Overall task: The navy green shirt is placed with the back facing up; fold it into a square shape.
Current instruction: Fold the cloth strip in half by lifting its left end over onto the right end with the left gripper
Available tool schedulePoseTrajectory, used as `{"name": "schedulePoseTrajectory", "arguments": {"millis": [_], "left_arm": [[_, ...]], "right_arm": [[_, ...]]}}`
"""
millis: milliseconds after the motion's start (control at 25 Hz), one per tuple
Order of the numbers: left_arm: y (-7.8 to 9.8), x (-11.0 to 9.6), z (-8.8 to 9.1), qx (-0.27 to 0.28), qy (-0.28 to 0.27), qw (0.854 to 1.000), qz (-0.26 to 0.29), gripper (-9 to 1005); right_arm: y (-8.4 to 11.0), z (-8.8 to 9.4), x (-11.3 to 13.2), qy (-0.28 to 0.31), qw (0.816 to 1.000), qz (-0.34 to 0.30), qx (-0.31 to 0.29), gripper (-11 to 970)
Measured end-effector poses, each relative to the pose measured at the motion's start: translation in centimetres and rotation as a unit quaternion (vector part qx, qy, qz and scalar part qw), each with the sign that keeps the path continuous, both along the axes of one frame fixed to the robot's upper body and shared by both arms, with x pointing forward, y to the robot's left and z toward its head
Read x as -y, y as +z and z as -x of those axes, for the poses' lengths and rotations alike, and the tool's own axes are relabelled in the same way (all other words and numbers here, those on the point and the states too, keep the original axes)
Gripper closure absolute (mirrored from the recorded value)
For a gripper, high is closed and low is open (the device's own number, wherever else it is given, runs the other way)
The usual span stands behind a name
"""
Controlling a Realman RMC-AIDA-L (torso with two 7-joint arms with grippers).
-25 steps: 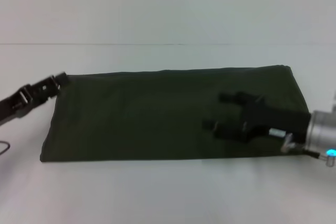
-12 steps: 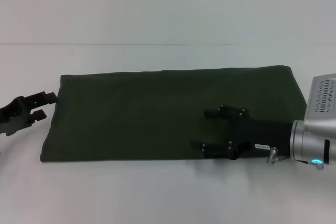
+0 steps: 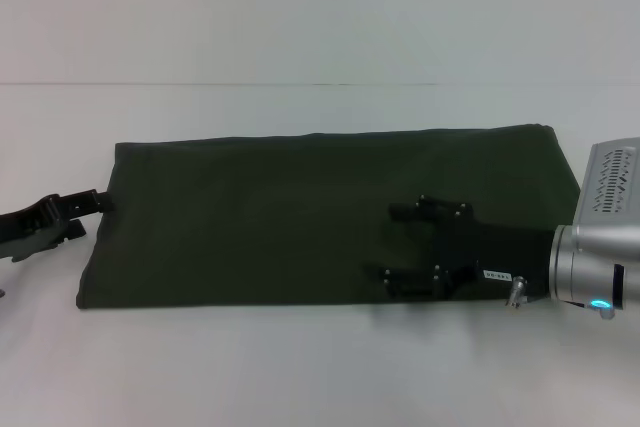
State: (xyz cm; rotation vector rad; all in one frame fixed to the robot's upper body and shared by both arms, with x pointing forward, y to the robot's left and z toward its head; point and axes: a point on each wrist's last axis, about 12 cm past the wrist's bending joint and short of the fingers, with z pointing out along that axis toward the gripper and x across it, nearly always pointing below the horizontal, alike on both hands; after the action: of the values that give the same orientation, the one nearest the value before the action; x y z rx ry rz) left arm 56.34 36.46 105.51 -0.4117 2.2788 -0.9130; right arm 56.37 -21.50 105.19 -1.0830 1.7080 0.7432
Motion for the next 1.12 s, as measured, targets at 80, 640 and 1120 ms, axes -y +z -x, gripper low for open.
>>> {"name": "schedulePoseTrajectory", "arguments": {"millis": [80,640,1120], "left_arm": [[-0.09,-0.11,-0.07,-0.001,0.003,1.000,-0.007,281],[-0.55,0.31,-0.42,-0.004,0.013,1.000,-0.018,279],[-0.93,0.79,-0.44,-0.008,0.008,1.000,-0.028,277]], "right_arm": [[-0.02,-0.04,0.02,-0.002,1.000,0.001,0.000,29],[0.08,-0.25,-0.01,-0.005,1.000,0.002,0.002,29],[0.19,-0.46,-0.11,-0.006,1.000,0.003,0.003,29]]}}
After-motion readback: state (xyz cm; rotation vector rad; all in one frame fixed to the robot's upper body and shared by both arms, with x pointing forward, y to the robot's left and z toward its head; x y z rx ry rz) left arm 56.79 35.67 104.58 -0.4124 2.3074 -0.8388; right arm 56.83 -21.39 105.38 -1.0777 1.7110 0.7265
